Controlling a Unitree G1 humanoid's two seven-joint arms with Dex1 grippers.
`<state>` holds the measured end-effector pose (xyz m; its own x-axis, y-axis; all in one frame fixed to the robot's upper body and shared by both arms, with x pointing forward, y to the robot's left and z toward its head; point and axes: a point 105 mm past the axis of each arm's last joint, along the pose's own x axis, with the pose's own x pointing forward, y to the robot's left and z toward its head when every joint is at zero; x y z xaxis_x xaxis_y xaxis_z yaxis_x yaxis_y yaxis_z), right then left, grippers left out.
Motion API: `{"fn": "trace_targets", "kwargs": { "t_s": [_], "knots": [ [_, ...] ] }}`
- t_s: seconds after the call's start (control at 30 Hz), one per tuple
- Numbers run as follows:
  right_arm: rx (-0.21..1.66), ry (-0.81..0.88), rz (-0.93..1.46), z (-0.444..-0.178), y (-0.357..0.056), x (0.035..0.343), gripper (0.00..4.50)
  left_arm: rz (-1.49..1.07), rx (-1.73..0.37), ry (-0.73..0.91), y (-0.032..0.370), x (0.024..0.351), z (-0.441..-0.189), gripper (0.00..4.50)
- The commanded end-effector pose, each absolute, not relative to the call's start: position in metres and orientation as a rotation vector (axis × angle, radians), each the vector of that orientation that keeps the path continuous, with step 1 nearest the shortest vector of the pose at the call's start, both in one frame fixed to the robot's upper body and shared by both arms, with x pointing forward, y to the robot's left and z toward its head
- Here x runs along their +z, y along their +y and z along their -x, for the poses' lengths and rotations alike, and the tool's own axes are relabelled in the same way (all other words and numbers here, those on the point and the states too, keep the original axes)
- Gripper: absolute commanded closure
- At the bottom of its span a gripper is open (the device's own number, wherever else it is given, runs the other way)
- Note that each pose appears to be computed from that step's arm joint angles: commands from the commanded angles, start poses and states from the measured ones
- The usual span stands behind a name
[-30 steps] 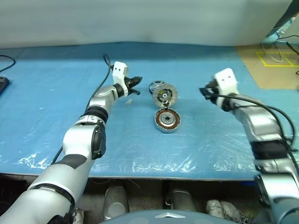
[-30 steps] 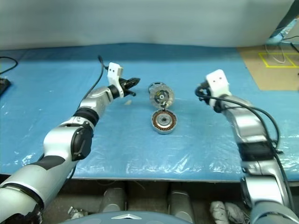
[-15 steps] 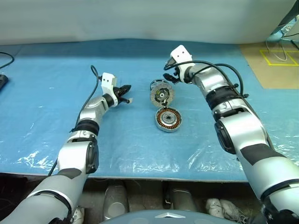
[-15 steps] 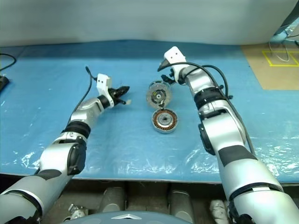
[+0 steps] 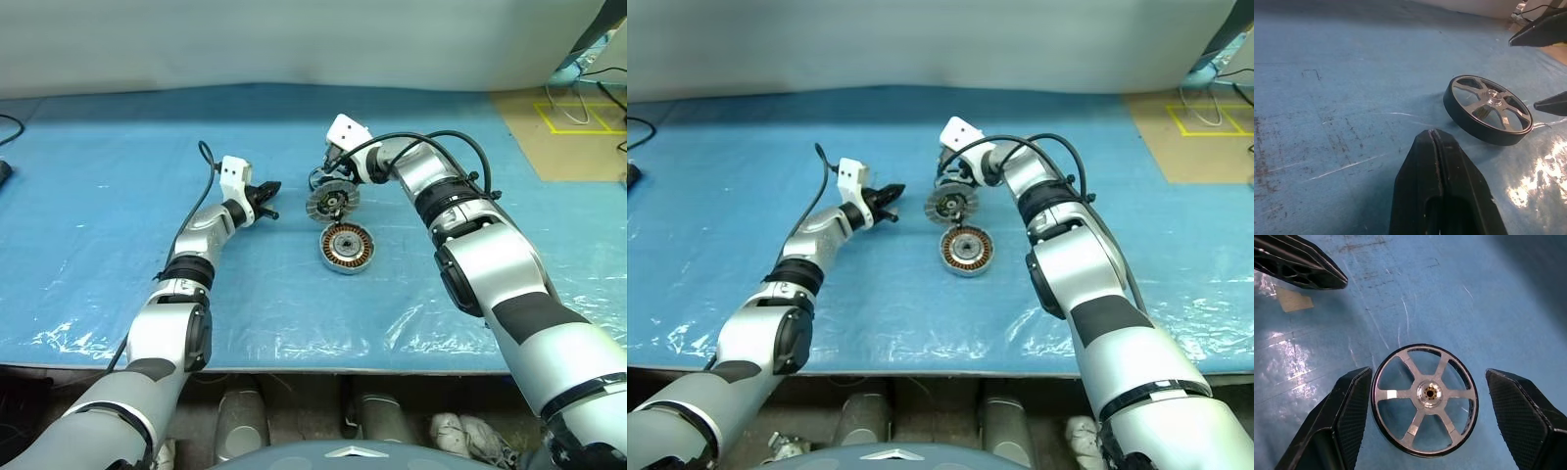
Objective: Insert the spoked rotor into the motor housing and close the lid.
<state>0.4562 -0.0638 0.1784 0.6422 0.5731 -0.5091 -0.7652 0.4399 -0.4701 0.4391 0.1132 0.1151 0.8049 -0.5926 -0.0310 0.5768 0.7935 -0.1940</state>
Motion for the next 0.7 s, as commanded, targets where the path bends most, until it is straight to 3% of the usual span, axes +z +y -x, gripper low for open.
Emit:
{"fn": "trace_targets", "kwargs": {
  "t_s": [0.03, 0.27, 0.7],
  "knots": [
    [0.826, 0.273, 0.846, -0.459, -0.065, 0.185, 0.61, 0.16, -0.632, 0.053, 0.113, 0.124, -0.44, 4.5],
    [0.726, 0.306, 0.9, -0.465, -0.075, 0.167, 0.61, 0.166, -0.626, 0.059, 0.112, 0.122, -0.44, 4.5],
    [0.753, 0.336, 0.94, -0.46, -0.065, 0.148, 0.61, 0.157, -0.642, 0.069, 0.105, 0.119, -0.438, 4.5]
  ]
}}
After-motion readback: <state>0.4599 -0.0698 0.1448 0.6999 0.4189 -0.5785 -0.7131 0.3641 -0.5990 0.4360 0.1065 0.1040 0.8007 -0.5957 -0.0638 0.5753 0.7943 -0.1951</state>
